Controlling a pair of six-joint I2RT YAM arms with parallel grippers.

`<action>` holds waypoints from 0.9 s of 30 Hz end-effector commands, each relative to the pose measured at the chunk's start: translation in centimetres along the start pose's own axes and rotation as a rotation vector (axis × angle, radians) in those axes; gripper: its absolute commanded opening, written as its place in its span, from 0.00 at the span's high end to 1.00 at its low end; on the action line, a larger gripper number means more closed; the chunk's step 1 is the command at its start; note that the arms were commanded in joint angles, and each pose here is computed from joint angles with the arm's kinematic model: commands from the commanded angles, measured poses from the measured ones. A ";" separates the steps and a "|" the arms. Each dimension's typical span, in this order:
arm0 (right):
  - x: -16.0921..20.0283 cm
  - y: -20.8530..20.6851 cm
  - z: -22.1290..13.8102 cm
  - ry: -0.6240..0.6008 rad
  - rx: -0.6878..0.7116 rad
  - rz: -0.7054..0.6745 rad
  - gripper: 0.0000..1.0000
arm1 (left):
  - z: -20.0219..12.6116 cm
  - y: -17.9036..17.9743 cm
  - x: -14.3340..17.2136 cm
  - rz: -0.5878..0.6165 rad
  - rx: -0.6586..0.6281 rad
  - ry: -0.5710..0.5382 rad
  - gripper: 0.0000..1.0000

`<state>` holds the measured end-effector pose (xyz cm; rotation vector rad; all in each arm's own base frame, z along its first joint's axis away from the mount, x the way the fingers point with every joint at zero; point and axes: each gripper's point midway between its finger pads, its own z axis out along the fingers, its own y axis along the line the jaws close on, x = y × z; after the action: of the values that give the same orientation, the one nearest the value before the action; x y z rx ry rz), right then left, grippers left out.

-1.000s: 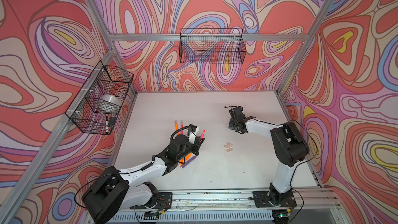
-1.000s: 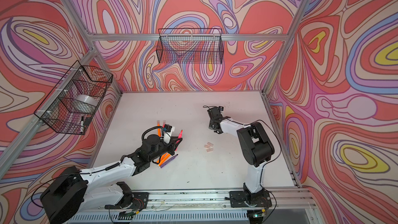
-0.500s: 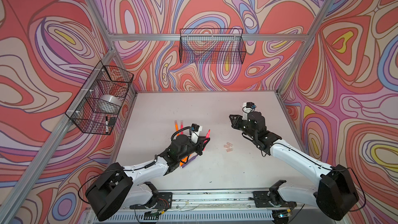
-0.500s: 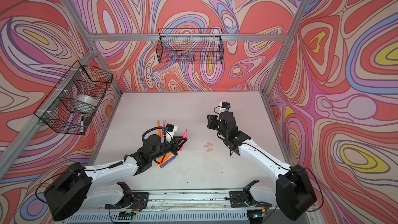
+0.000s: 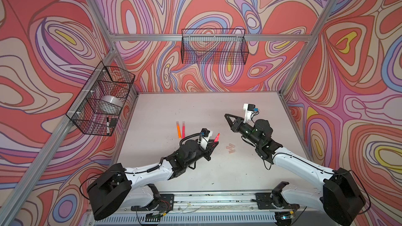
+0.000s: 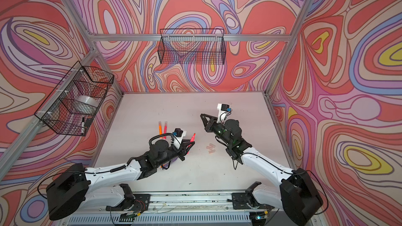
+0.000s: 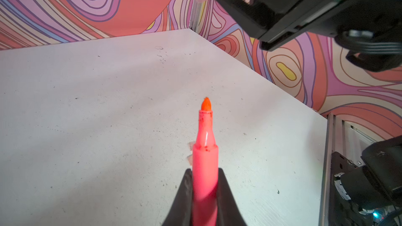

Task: Insert pens into pen caps
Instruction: Put on the pen cap to the pen.

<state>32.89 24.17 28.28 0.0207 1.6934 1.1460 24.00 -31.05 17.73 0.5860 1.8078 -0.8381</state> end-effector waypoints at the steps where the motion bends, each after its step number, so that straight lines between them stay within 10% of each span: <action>1: -0.1 2.4 -0.1 -0.030 -0.102 0.006 1.00 | 0.2 -0.1 -1.0 0.004 -0.010 -0.022 1.00; 27: 5.2 2.0 -0.9 0.011 -0.145 0.037 1.00 | 0.4 -1.3 -3.7 -0.085 0.024 -0.057 1.00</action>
<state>28.91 27.23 26.69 -0.0516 1.6134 1.3005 24.64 -31.78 19.92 0.5155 1.8120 -0.8935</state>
